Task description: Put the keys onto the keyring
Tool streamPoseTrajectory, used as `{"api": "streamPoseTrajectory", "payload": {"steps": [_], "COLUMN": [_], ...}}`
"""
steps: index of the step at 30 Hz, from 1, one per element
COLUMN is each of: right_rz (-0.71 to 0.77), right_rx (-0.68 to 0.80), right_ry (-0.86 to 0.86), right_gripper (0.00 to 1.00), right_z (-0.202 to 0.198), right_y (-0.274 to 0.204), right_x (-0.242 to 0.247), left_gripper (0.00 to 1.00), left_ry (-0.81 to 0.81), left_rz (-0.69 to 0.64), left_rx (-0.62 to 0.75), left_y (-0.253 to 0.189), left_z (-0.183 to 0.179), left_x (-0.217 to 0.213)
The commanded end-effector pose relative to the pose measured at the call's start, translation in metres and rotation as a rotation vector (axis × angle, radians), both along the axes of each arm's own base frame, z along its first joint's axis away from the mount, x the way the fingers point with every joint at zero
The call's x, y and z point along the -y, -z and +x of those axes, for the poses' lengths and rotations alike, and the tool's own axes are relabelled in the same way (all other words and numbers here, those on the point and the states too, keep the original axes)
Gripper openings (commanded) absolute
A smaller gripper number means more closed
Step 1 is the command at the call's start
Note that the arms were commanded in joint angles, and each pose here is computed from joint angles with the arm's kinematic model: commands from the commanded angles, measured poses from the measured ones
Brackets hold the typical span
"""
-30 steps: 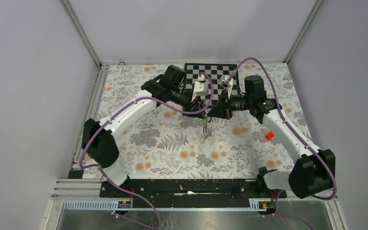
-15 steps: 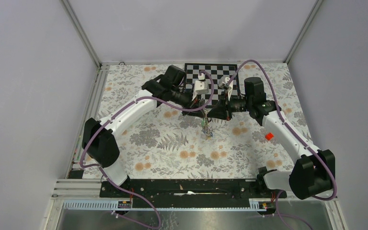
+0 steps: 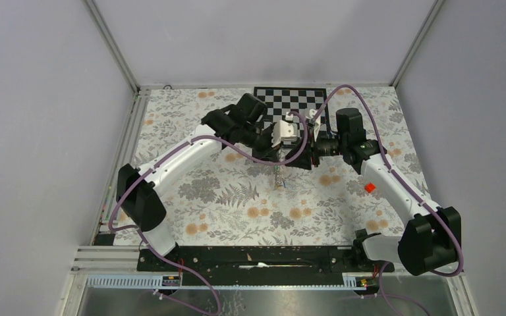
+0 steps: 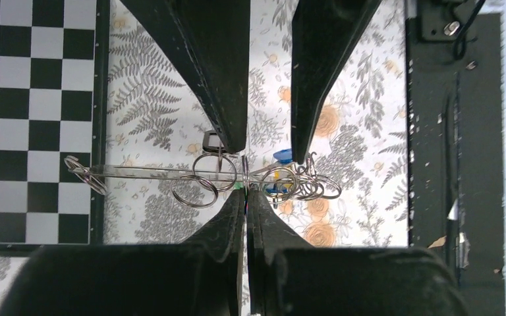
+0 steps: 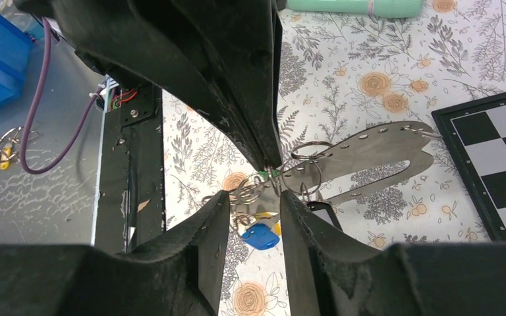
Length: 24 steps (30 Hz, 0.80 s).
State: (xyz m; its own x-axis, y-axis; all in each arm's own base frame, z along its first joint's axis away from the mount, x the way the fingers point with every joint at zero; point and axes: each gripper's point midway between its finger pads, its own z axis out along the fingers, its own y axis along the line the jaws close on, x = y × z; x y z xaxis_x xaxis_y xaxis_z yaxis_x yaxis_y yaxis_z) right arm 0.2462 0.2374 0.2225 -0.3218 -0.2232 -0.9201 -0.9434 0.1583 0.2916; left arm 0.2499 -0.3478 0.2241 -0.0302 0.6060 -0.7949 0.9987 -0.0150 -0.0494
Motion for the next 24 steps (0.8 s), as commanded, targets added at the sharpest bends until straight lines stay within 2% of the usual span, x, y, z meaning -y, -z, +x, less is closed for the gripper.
{"api": "streamPoseTrajectory", "payload": {"steps": [1, 7, 24], "right_rz": [0.042, 0.068, 0.106], "right_rx": [0.062, 0.065, 0.075], "right_ry": [-0.045, -0.080, -0.119], "right_gripper": [0.40, 0.38, 0.35], "right_z": [-0.001, -0.003, -0.005], "right_y": [-0.020, -0.020, -0.010], "right_x": [-0.003, -0.006, -0.012], "left_gripper": [0.00, 0.00, 0.00], "left_ry": [-0.013, 0.003, 0.081], "left_rz": [0.010, 0.014, -0.078], "left_rx": [0.207, 0.245, 0.147], "left_y": [-0.033, -0.037, -0.046], "left_z": [0.012, 0.011, -0.011], "left_x": [-0.007, -0.006, 0.008]}}
